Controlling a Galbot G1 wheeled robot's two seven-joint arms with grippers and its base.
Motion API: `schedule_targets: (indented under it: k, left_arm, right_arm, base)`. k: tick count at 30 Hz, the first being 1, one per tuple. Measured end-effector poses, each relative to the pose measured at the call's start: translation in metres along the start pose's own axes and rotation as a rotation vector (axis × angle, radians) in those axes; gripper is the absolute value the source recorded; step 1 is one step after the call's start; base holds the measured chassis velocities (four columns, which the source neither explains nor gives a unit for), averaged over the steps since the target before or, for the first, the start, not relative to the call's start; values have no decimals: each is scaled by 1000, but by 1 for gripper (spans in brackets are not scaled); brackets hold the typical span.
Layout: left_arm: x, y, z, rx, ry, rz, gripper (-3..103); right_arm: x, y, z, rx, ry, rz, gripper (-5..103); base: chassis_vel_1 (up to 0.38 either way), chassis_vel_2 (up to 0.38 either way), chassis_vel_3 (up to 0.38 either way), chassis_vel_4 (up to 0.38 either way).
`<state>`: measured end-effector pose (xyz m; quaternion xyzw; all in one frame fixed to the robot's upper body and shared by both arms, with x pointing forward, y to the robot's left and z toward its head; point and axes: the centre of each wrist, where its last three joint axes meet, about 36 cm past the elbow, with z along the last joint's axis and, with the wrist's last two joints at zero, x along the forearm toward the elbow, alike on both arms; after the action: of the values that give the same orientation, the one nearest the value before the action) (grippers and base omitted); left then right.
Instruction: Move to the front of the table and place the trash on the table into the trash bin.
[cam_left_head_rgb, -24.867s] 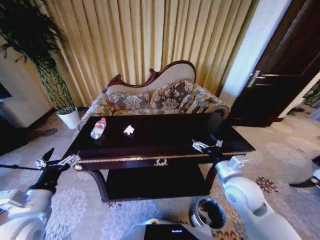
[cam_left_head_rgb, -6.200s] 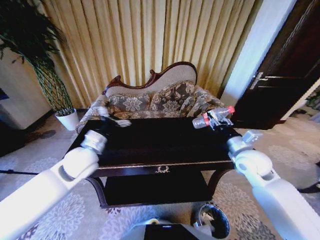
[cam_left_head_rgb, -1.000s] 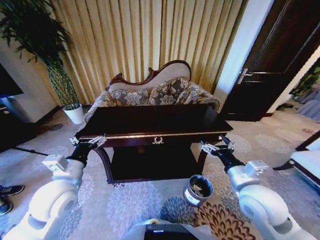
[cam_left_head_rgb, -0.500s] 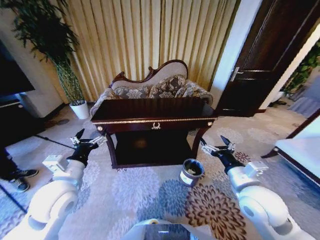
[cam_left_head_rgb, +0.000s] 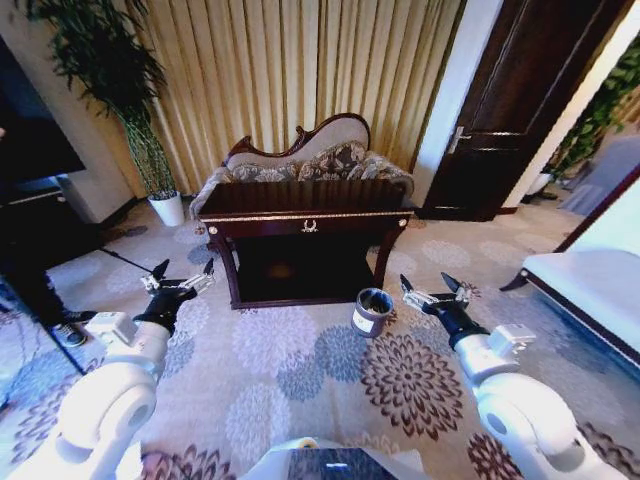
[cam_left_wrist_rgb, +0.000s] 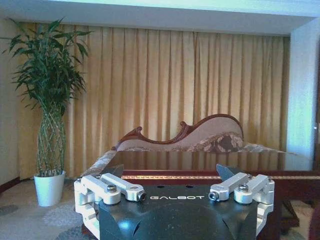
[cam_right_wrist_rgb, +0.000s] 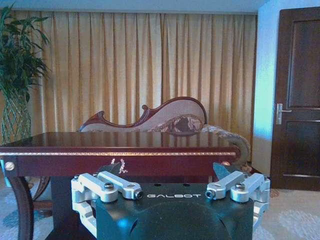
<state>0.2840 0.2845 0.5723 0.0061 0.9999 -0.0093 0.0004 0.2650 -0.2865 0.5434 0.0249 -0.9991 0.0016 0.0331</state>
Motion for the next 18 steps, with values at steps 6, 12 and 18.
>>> schedule_targets:
  k: [6, 12, 18]
  left_arm:
    - [0, -1, 0, 2, -2, 5, 100]
    - [1, -6, 4, 20, -1, 14, 100]
    - [0, -7, 8, 27, -6, 10, 100]
  right_arm:
    - [-1, 0, 2, -2, -19, 3, 100]
    - [-3, -4, 7, 1, -13, 20, 100]
    - [-5, -5, 10, 1, -13, 32, 100]
  base:
    - [255, -297, -252, 296]
    - [32, -24, -97, 42]
    - [-35, 40, 27, -57]
